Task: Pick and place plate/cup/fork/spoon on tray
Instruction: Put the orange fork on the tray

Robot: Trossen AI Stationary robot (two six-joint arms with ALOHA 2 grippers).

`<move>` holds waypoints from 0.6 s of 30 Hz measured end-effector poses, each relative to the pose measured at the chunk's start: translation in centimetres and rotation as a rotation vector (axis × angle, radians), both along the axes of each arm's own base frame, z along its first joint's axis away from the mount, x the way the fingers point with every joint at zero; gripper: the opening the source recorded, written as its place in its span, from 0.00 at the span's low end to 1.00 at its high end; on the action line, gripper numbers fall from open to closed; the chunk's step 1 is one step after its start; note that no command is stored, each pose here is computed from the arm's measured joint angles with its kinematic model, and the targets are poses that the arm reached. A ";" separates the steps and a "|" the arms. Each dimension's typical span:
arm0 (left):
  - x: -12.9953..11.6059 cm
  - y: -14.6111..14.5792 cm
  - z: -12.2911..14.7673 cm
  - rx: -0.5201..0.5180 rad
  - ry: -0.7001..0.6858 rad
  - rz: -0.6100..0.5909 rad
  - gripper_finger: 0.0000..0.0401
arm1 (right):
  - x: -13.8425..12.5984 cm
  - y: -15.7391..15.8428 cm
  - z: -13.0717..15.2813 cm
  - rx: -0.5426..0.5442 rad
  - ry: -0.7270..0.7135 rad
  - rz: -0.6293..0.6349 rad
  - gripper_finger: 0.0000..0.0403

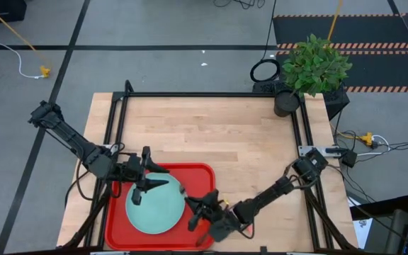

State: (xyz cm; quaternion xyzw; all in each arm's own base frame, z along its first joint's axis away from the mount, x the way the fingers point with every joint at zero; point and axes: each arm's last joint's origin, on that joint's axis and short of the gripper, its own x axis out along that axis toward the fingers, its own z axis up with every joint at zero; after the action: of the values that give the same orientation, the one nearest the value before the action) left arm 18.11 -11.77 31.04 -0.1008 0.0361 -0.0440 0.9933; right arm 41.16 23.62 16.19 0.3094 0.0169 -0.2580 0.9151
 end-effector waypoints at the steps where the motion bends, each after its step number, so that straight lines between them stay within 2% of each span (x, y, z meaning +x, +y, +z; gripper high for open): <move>1: 0.0 0.0 0.0 0.001 0.001 0.000 0.41 | 0.2 -0.5 -0.1 0.000 0.012 0.001 0.01; 7: 0.0 0.0 -0.1 0.005 0.013 0.000 0.41 | 0.4 -1.9 -1.2 0.017 0.094 -0.031 0.01; 18: -0.1 -0.1 -0.3 -0.030 0.033 0.001 0.41 | -0.3 -2.0 -2.3 0.068 0.120 -0.085 0.01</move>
State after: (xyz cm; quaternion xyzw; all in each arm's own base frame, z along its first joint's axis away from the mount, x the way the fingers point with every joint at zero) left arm 18.04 -11.83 30.71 -0.1163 0.0517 -0.0423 0.9910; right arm 40.82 21.64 13.93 0.3249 0.0671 -0.3140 0.8896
